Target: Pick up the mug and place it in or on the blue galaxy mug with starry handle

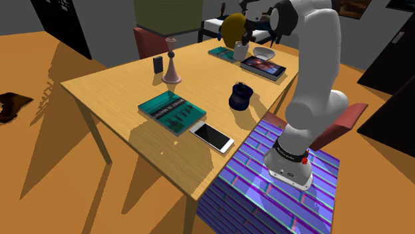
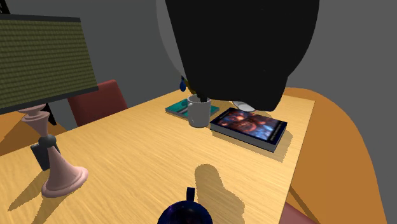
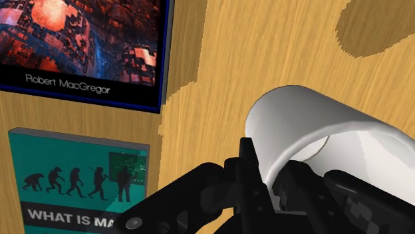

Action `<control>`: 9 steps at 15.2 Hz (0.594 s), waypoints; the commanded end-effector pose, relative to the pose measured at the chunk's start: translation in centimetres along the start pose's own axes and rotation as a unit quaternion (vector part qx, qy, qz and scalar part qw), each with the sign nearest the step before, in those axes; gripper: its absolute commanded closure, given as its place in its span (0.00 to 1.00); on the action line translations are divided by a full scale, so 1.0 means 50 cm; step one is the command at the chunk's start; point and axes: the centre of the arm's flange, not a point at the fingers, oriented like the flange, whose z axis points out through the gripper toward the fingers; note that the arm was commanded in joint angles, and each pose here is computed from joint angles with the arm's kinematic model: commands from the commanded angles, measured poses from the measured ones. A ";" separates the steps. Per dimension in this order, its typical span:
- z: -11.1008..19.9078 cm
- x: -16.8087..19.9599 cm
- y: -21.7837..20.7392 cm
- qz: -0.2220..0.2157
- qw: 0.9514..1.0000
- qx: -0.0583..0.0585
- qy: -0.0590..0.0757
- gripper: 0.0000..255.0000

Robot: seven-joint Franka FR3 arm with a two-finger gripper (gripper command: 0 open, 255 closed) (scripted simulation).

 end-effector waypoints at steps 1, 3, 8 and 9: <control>-0.022 0.001 -0.001 0.000 1.000 0.000 0.000 1.00; -0.044 0.002 -0.002 0.000 1.000 0.000 0.000 1.00; -0.096 0.004 -0.005 0.000 1.000 0.000 0.000 1.00; -0.107 0.004 -0.005 0.000 1.000 0.000 0.000 1.00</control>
